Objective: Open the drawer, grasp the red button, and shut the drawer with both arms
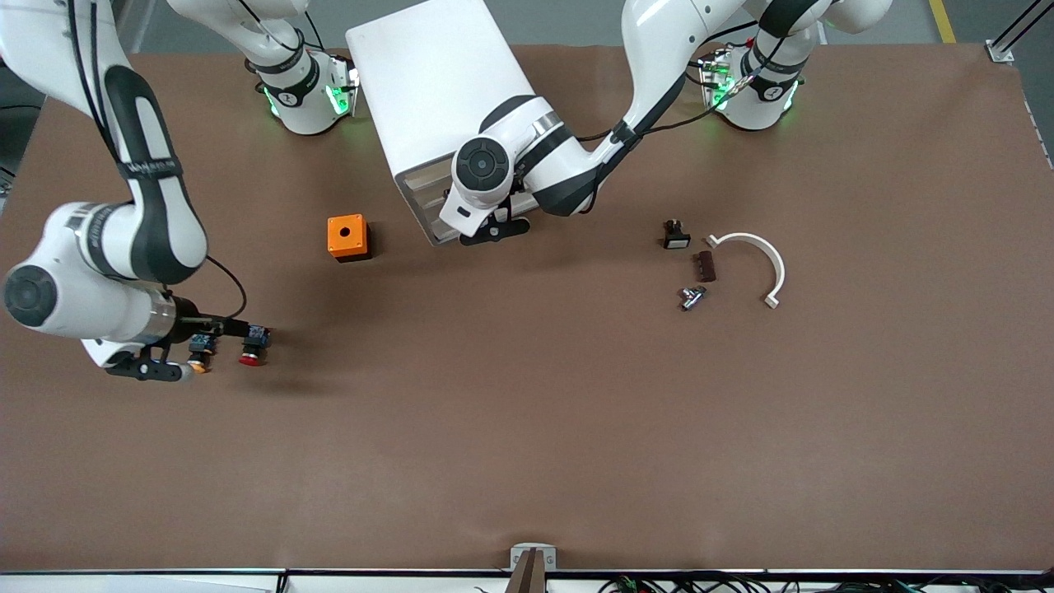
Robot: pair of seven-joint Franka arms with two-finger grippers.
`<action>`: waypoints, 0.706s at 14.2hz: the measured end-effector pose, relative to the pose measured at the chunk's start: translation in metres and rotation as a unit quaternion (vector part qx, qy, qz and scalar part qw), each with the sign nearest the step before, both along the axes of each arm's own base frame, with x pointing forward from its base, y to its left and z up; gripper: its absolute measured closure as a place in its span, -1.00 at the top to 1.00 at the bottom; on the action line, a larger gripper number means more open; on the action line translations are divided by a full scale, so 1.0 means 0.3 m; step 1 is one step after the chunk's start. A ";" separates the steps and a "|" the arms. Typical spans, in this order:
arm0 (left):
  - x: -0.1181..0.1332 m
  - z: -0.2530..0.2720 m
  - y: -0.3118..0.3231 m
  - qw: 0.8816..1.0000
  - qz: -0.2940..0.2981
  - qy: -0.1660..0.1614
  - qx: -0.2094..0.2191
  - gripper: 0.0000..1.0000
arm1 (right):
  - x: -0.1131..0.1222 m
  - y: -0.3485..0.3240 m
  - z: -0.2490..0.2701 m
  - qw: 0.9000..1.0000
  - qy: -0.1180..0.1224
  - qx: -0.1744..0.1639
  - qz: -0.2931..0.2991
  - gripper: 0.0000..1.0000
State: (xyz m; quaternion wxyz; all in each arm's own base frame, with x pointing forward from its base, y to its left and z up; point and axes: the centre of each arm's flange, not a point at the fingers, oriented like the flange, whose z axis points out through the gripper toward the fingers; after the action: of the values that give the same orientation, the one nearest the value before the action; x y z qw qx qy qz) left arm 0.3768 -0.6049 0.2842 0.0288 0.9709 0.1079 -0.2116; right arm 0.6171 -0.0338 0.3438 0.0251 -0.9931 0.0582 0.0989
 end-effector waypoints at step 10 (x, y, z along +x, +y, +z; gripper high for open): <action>0.291 0.110 0.173 0.997 0.075 -0.025 -0.024 1.00 | -0.074 0.022 0.653 1.000 0.012 -0.008 0.026 1.00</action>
State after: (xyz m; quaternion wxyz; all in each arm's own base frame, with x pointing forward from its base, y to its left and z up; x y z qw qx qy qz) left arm 0.4640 -0.5530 0.3173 0.0704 0.9642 0.1745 -0.1866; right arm 0.5949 -0.0272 0.5396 0.0140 -0.9932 0.0332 0.1109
